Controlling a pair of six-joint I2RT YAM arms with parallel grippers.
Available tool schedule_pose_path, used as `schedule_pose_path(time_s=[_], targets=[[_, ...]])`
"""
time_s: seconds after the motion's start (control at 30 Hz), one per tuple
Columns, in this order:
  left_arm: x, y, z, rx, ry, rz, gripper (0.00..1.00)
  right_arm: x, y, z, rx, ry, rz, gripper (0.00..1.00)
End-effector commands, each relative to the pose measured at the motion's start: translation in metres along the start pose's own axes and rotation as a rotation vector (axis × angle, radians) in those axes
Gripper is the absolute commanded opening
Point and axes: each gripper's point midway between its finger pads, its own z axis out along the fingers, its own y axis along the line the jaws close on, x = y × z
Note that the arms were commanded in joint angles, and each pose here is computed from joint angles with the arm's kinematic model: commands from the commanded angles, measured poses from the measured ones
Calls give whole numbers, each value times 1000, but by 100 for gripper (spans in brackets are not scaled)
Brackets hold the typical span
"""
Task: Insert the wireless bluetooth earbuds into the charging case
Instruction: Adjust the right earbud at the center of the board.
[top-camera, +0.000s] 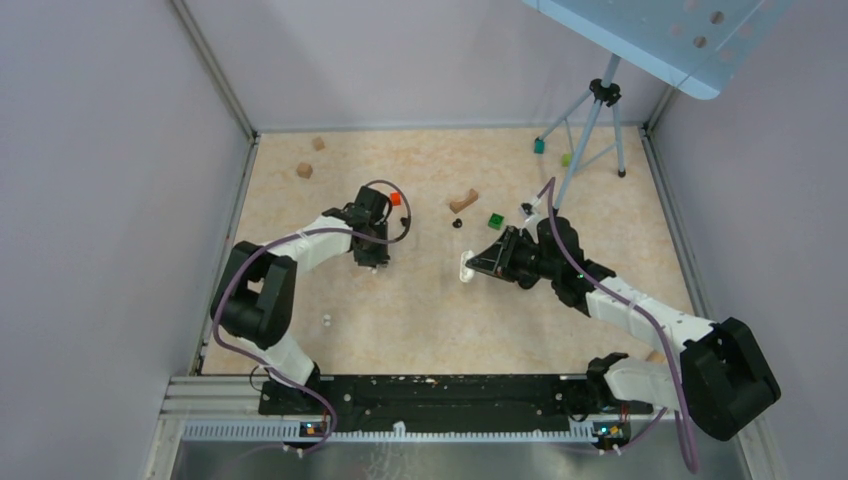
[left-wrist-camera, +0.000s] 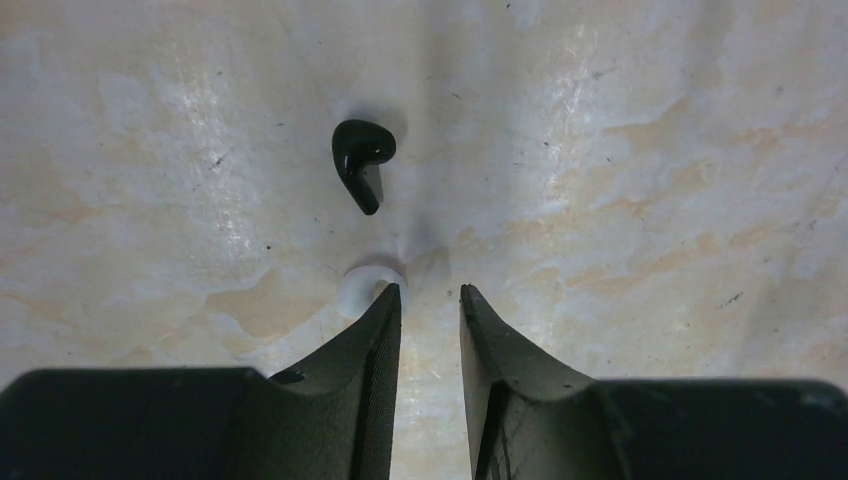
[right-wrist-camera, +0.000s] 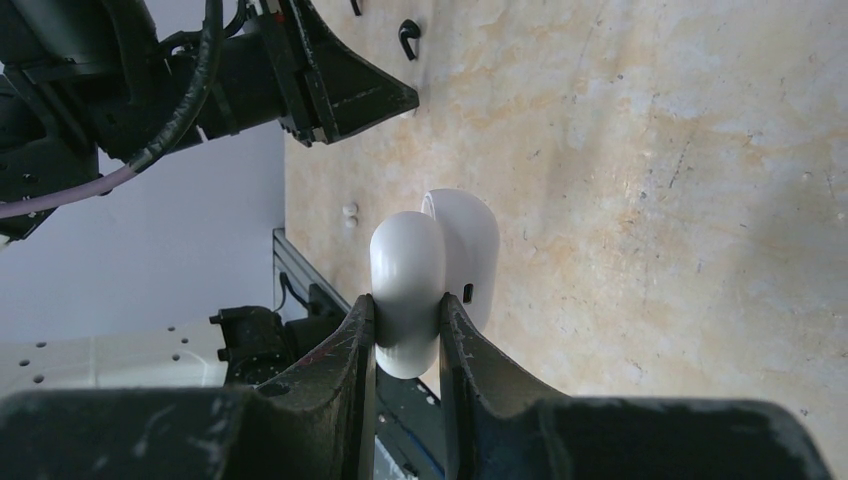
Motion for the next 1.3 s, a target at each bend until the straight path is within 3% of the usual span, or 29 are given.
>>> schedule_pose_path(time_s=[0.0, 0.33, 1.27], targets=[[-9, 9, 2, -79, -18, -1, 33, -17, 19, -4, -49, -51, -43, 0], [-5, 25, -4, -152, -37, -10, 33, -18, 20, -1, -51, -47, -46, 0], [16, 35, -19, -164, -34, -65, 26, -17, 20, 0, -54, -41, -44, 0]])
